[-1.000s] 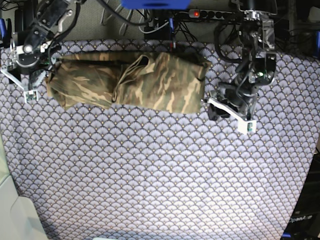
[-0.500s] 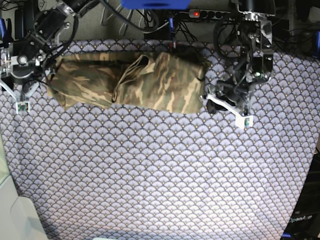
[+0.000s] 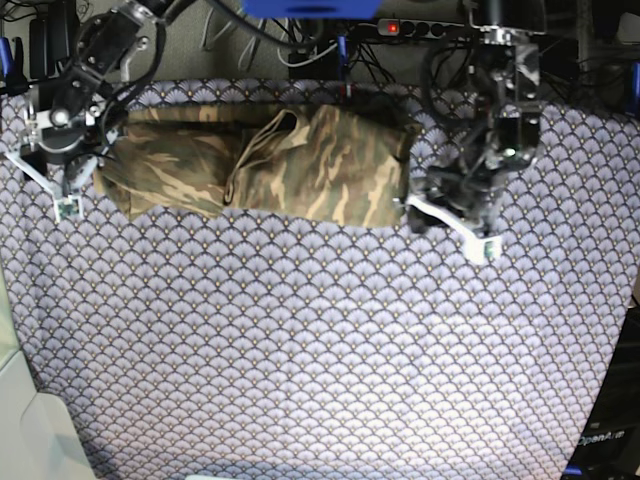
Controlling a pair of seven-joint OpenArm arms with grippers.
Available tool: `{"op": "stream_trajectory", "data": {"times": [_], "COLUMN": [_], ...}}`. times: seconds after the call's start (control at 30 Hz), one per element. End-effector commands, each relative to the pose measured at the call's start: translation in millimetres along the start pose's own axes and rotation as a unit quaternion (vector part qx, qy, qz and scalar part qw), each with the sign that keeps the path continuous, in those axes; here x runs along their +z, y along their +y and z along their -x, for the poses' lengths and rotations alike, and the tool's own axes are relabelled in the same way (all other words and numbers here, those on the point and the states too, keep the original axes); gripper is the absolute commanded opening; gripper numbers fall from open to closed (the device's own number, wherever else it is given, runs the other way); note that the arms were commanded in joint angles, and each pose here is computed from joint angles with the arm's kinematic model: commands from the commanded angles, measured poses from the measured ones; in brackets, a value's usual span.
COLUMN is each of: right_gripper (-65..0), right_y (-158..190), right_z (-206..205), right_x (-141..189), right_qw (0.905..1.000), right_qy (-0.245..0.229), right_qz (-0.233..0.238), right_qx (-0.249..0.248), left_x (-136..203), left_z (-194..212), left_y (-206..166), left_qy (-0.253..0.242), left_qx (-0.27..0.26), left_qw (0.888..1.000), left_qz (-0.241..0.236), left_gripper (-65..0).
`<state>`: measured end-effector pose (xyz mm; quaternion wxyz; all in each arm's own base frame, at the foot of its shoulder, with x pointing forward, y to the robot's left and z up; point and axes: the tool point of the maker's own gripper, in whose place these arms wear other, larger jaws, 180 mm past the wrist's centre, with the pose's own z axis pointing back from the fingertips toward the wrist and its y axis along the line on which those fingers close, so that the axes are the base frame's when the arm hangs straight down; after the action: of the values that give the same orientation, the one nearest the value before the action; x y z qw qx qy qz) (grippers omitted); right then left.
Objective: Fold the T-shirt properly
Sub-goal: 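Lower both grippers onto the folded bundle's ends and press it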
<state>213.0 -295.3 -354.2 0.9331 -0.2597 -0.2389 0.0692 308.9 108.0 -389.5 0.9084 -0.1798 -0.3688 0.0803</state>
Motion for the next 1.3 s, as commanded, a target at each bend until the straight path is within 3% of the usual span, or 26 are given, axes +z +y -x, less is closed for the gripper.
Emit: {"op": "stream_trajectory", "data": {"times": [0.0, 0.2, 0.47, 0.6, 0.8, 1.27], "right_gripper": [-36.4, -36.3, -36.3, -36.3, -36.3, -36.4], "right_y": [-10, -32, -61, -42, -5, 31], "right_z": [0, 10, 25, 14, -12, -29], "right_x": [1, 1, 2, 4, 11, 25], "right_qw": [0.9998, 0.9978, 0.9956, 0.9964, 0.9963, 0.9907], "right_qy": [-0.011, -0.042, -0.035, -0.049, -0.083, -0.117], "right_qz": [0.015, 0.04, 0.074, 0.054, 0.012, -0.027], "right_qx": [-0.006, -0.033, -0.045, -0.042, 0.016, 0.064], "left_x": [1, -4, -5, -6, -6, -8], "left_z": [-12, -13, -13, -12, -12, -15], "left_y": [-13, -37, -44, -45, -44, -45], "left_qy": [-0.02, -0.016, -0.016, -0.016, -0.016, -0.017], "left_qx": [-0.009, -0.028, -0.023, -0.02, -0.021, -0.023], "left_qw": [1.0, 0.999, 0.998, 0.998, 0.998, 0.998], "left_qz": [0.019, 0.043, 0.051, 0.053, 0.051, 0.051], "left_gripper": [-42.4, -42.4, -42.4, -42.4, -42.4, -42.4]}}
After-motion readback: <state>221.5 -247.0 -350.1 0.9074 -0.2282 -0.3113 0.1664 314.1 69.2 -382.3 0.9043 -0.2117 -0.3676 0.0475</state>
